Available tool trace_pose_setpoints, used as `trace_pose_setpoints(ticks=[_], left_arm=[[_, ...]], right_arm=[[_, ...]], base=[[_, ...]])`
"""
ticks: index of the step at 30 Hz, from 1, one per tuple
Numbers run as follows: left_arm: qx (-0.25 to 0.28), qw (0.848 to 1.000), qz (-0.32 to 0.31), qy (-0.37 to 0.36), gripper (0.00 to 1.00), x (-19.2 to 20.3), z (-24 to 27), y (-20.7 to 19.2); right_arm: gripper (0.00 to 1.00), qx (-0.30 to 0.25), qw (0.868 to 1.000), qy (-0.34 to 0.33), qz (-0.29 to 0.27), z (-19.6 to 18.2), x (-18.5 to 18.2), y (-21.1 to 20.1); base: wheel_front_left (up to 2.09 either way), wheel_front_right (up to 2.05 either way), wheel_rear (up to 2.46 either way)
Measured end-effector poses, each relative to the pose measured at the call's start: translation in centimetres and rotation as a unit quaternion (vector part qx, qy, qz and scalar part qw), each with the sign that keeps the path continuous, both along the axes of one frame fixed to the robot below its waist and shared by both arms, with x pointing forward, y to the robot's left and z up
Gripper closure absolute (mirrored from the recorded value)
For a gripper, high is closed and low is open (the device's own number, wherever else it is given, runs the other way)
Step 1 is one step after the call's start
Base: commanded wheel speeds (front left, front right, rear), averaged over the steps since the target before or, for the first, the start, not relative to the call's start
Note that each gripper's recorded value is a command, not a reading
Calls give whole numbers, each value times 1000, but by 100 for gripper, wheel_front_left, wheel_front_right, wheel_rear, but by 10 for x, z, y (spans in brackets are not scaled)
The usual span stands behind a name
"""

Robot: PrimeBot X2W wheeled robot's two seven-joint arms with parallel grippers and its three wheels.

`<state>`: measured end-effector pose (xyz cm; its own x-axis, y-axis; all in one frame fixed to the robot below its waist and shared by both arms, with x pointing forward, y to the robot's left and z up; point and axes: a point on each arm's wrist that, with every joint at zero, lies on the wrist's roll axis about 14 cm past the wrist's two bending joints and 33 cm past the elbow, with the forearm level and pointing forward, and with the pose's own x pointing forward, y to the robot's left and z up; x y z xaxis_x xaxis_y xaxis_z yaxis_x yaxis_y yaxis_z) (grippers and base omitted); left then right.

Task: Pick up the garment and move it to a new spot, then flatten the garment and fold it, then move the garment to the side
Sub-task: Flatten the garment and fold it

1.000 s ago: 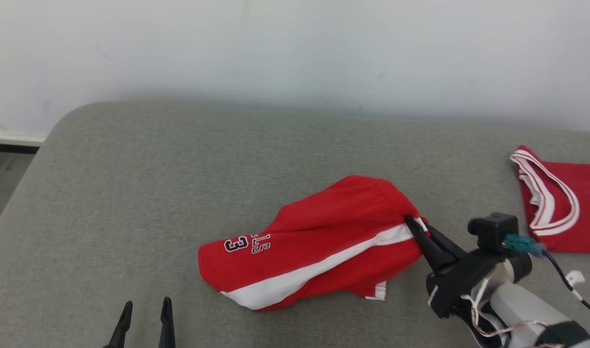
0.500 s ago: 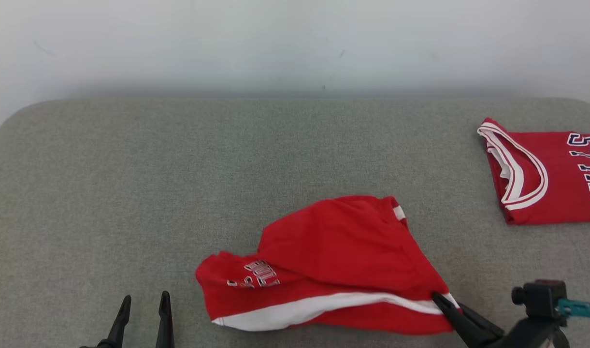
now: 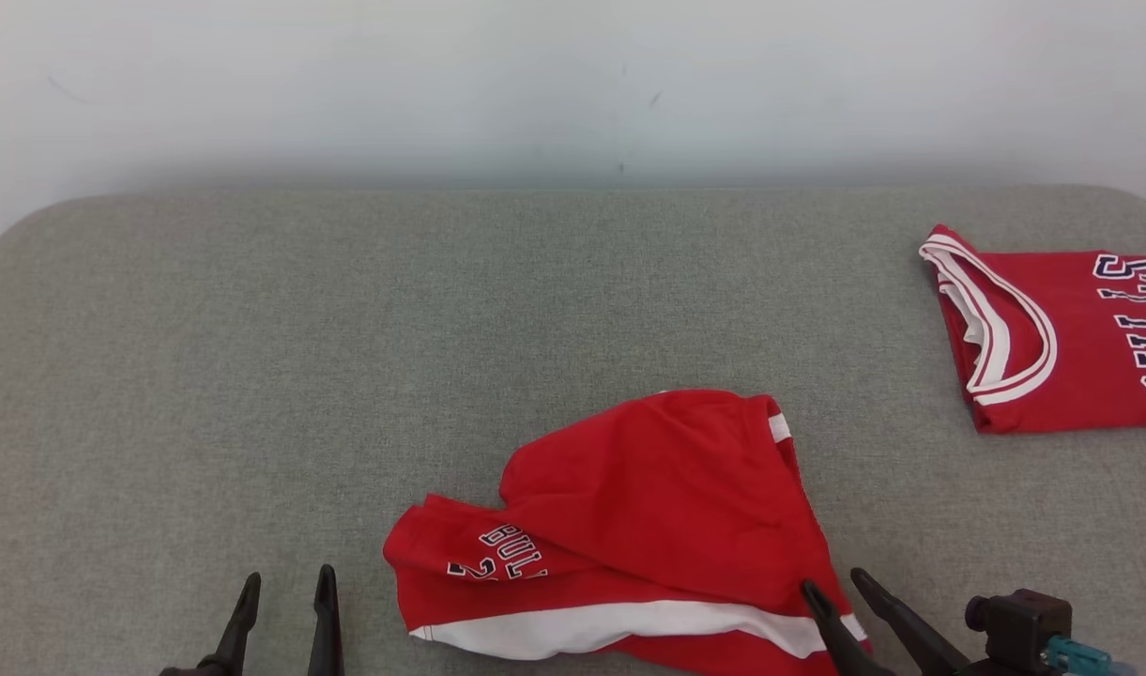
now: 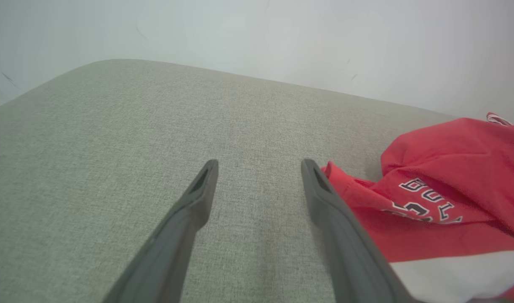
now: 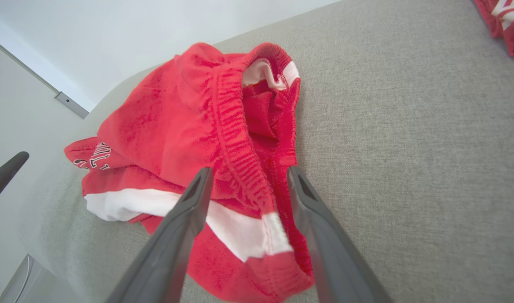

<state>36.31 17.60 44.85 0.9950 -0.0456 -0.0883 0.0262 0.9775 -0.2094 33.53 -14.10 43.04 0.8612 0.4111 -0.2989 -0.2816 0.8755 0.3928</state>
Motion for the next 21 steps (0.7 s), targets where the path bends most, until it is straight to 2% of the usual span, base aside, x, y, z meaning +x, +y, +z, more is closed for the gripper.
trace_pose_setpoints(ticks=[8,13,21], left_arm=[[8,999,-32,20,0,-13,-12,-19],[11,995,-92,46,0,-29,-28,-56],[10,990,-117,75,0,-31,-45,-68]], right_arm=[[0,11,997,-59,-40,13,7,-1],[0,-20,998,-53,-35,2,0,-6],[0,-58,997,-36,-36,-14,-6,-18]], base=[[0,0,0],[0,0,0],[0,0,0]])
